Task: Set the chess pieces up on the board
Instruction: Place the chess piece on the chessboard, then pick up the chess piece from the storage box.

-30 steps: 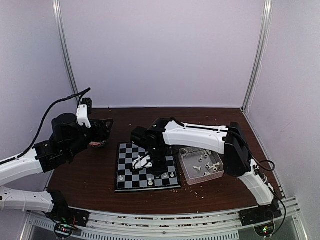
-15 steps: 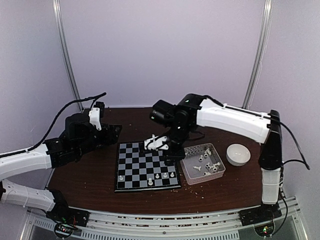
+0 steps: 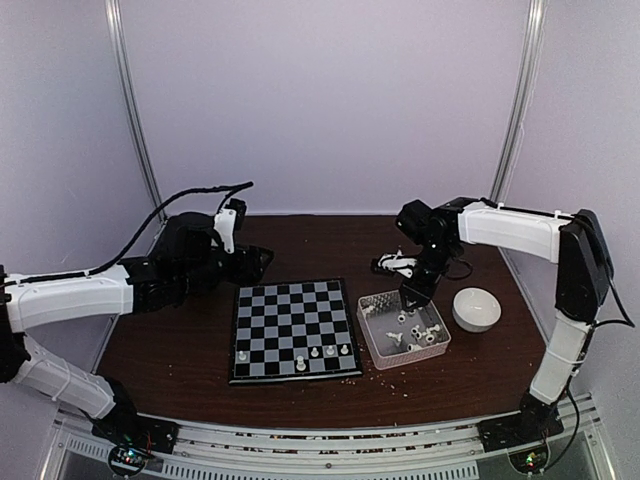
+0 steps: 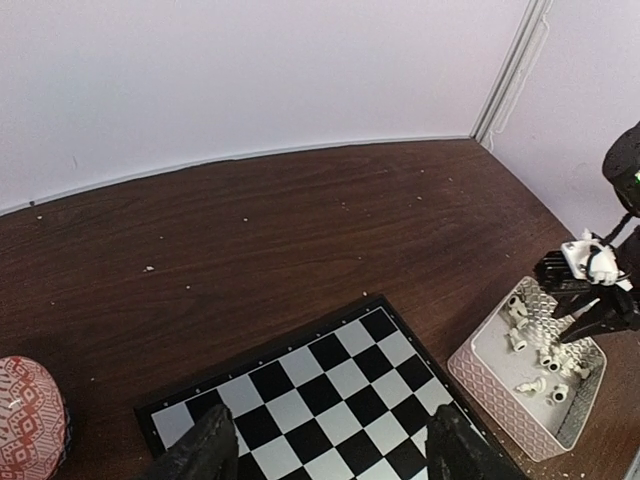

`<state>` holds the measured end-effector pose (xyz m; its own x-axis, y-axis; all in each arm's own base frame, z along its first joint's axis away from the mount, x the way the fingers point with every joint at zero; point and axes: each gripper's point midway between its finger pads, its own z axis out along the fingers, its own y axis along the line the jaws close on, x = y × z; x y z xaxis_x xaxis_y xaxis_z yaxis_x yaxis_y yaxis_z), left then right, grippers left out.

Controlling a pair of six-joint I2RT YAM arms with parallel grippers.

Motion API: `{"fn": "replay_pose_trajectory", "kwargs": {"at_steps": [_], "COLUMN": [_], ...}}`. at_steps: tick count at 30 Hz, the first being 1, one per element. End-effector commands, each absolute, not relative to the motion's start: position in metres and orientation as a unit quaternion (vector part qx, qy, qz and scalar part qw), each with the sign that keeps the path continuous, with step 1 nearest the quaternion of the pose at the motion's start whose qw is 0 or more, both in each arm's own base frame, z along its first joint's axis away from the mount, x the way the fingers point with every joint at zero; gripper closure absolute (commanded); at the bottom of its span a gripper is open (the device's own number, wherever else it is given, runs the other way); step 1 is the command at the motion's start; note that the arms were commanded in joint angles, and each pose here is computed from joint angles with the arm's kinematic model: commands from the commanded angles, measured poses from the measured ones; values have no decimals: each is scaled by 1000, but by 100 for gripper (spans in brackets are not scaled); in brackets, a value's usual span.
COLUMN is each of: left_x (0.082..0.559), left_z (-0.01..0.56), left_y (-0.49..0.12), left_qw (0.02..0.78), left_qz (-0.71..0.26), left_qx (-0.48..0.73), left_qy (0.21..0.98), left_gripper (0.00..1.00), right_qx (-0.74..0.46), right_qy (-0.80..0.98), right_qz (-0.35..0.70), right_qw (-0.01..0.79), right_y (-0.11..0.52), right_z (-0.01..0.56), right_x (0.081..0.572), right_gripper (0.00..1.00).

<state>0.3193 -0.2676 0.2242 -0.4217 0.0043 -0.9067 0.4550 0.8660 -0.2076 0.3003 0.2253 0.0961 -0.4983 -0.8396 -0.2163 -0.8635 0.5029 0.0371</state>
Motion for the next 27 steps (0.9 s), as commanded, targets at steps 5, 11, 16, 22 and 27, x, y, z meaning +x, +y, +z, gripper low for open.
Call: {"fn": "replay_pose_trajectory", "kwargs": {"at_steps": [5,11,16,22,27], "left_x": [319,317,318,320,320], "left_z": [260,262,264,268,269], "left_y": [-286,-275,-275,-279,-278], "left_qw": [533,541,542,543,544], "left_qz": [-271,-266,-264,-267,-267], "left_qx": [158,136,136,139,138], "left_qy": [786,786,786,784,784], "left_gripper": [34,34,34,34,35], "right_qx": [-434,-414,-390,-369,-365], "right_qy": [895,905,914,920,922], "right_qz": [58,42,26,-10,-38], "right_qw": [89,84,106,127,126], "right_y": [235,234,220,201,193], "right_z": [69,59,66,67,60], "right_x": [325,334,344,358,365], "right_gripper": [66,65,67,75,76]}}
